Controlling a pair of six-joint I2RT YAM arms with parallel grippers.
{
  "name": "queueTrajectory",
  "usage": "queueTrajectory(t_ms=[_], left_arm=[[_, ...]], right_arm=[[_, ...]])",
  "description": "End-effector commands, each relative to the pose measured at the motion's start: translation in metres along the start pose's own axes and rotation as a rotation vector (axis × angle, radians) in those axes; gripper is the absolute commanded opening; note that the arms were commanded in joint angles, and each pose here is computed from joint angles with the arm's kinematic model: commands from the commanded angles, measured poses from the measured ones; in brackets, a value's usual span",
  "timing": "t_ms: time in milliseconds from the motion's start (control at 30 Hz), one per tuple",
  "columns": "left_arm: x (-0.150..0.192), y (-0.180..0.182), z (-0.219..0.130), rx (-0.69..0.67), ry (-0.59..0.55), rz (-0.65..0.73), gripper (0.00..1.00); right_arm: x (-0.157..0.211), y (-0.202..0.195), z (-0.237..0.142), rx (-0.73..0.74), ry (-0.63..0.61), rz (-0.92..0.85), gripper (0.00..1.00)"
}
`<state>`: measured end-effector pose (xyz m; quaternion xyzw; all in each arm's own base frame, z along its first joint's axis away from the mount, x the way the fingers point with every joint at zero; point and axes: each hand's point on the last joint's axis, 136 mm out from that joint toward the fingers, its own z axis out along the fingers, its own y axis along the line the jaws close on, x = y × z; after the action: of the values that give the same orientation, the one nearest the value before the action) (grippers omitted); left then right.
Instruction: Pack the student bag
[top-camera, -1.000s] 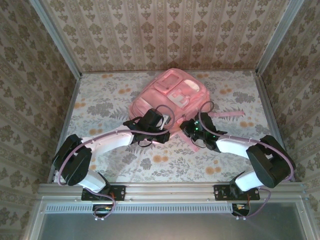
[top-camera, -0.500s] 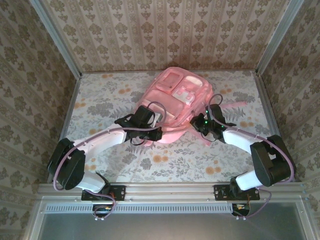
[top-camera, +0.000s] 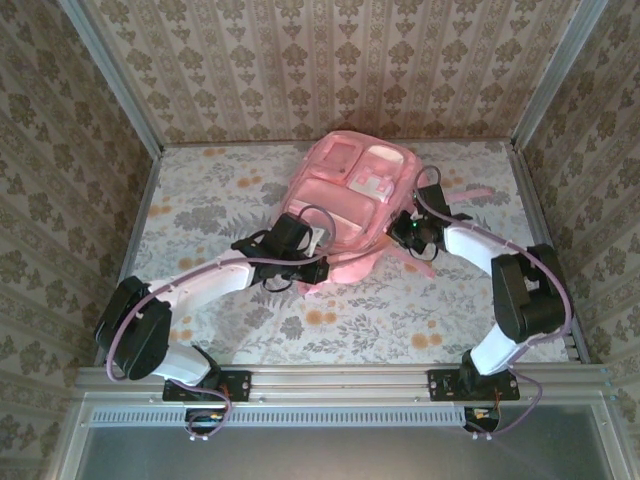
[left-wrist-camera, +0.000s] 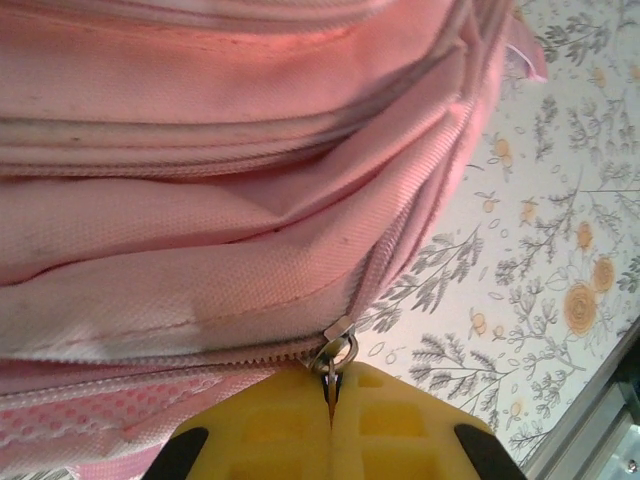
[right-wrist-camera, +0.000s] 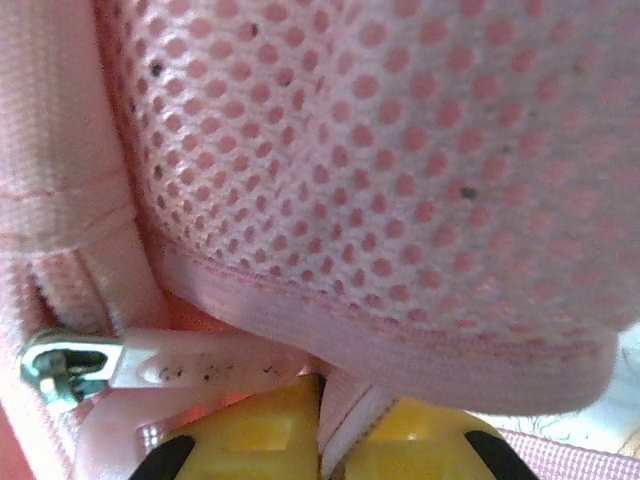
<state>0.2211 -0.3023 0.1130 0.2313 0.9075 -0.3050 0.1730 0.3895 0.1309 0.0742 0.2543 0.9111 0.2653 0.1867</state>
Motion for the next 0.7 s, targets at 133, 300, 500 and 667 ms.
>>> queueTrajectory(t_ms=[133,300,500,667], left_arm=[[0.003,-0.02,0.014,0.072,0.046,-0.01,0.0],[-0.014,-0.034,0.024,0.118,0.024,-0.007,0.0],[-0.023,-0.067,0.034,0.171,0.025,0.042,0.0],[-0.027,-0.092,0.04,0.212,0.022,0.071,0.0]], right_arm=[[-0.049,-0.005,-0.016,0.099,-0.137,-0.054,0.54],[-0.025,0.001,-0.061,0.024,-0.179,-0.003,0.69],[0.045,0.014,-0.081,-0.176,-0.122,0.108,0.67],[0.075,0.011,-0.085,-0.253,-0.1,0.174,0.67]])
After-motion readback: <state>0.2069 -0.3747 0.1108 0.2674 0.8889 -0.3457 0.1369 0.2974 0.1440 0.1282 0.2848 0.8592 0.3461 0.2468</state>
